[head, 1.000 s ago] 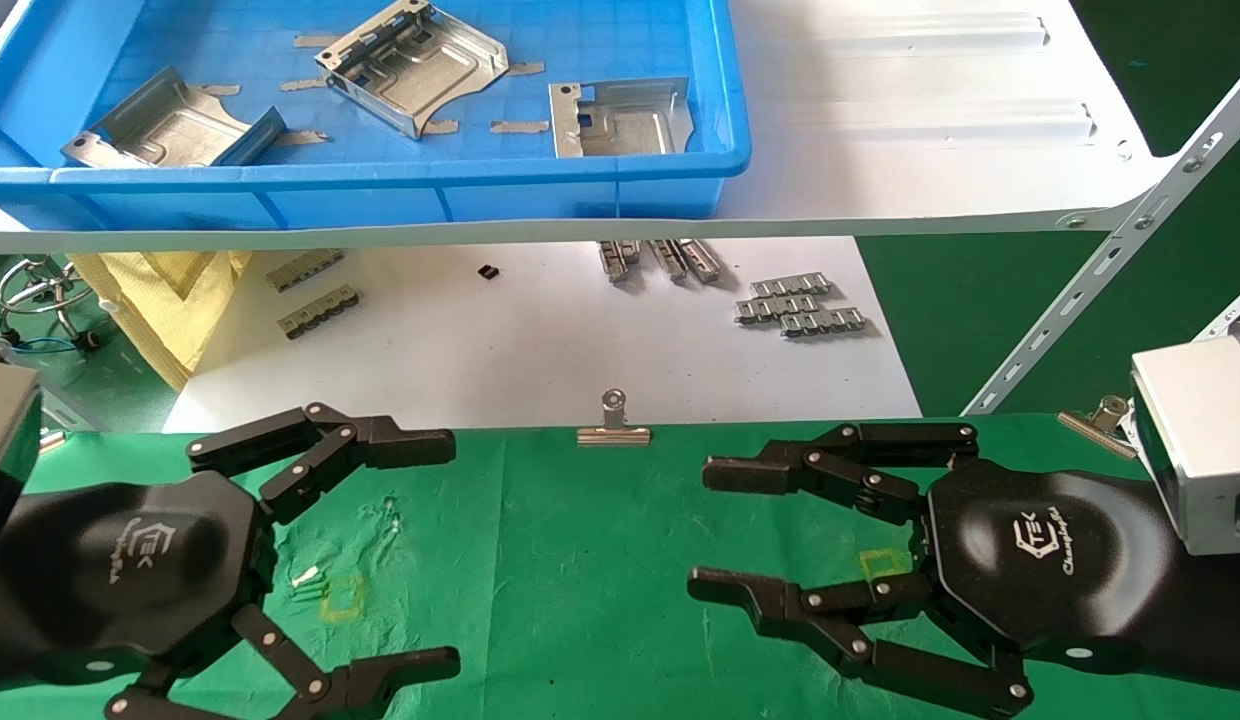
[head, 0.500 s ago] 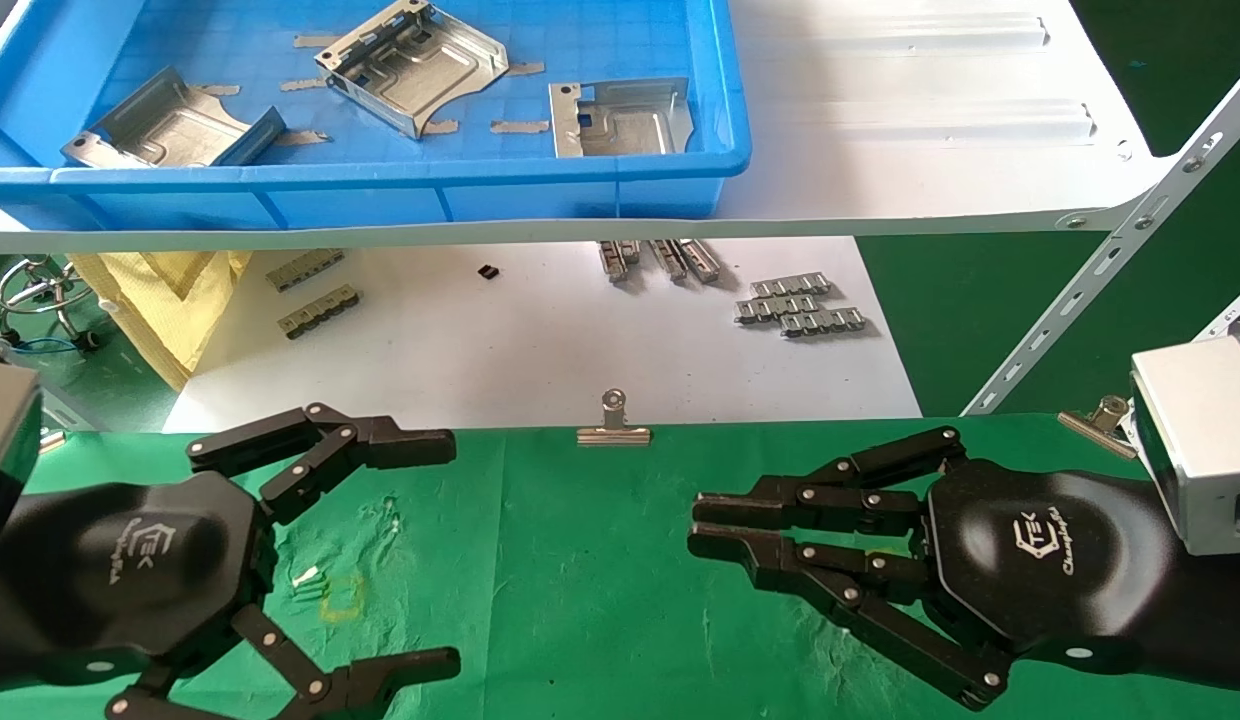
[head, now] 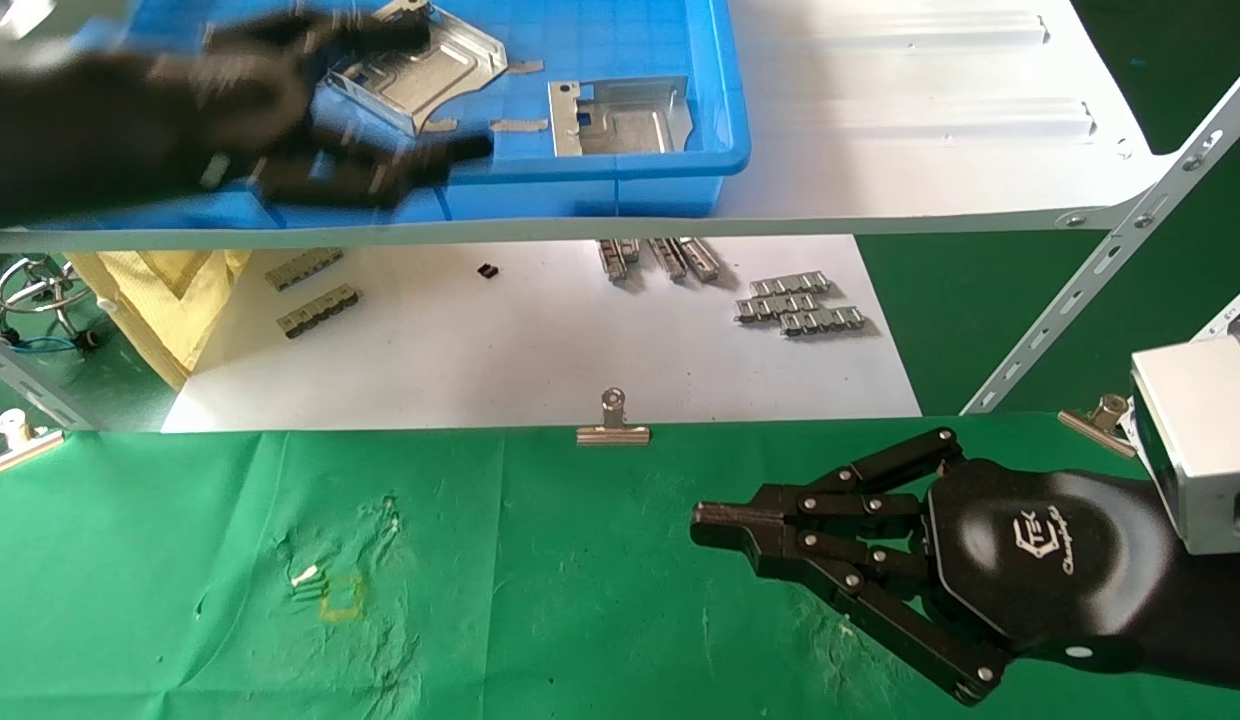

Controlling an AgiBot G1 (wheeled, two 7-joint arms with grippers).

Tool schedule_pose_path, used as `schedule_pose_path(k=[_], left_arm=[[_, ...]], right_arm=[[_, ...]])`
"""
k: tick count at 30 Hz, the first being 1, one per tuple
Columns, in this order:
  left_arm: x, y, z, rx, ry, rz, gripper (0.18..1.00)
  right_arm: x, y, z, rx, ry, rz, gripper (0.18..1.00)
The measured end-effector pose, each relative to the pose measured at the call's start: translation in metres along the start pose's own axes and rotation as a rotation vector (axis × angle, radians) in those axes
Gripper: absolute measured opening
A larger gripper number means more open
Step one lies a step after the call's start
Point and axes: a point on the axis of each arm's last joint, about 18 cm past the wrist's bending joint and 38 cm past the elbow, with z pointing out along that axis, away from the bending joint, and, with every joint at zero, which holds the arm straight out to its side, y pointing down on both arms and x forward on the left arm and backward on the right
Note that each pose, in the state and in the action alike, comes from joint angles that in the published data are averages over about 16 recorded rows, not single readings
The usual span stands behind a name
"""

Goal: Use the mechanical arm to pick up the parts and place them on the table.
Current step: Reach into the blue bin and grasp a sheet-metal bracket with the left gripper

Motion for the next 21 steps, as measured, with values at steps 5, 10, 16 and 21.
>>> schedule_pose_path(k=[5, 10, 16, 21], left_arm=[[-0.052, -0.008, 0.041, -0.088, -0.178, -0.006, 1.001], [-0.082, -0.006, 0.066, -0.187, -0.317, -0.017, 1.001], [-0.094, 0.002, 0.076, -0.278, -0.388, -0.033, 0.998], [-0.095, 0.009, 0.075, -0.321, -0.401, -0.056, 0.984]], right_arm=[[0.000, 0.000, 0.000, 0.000, 0.000, 0.000, 0.192], [0.000, 0.000, 0.000, 0.000, 0.000, 0.000, 0.192], [0.000, 0.000, 0.000, 0.000, 0.000, 0.000, 0.192], [0.000, 0.000, 0.000, 0.000, 0.000, 0.000, 0.192]])
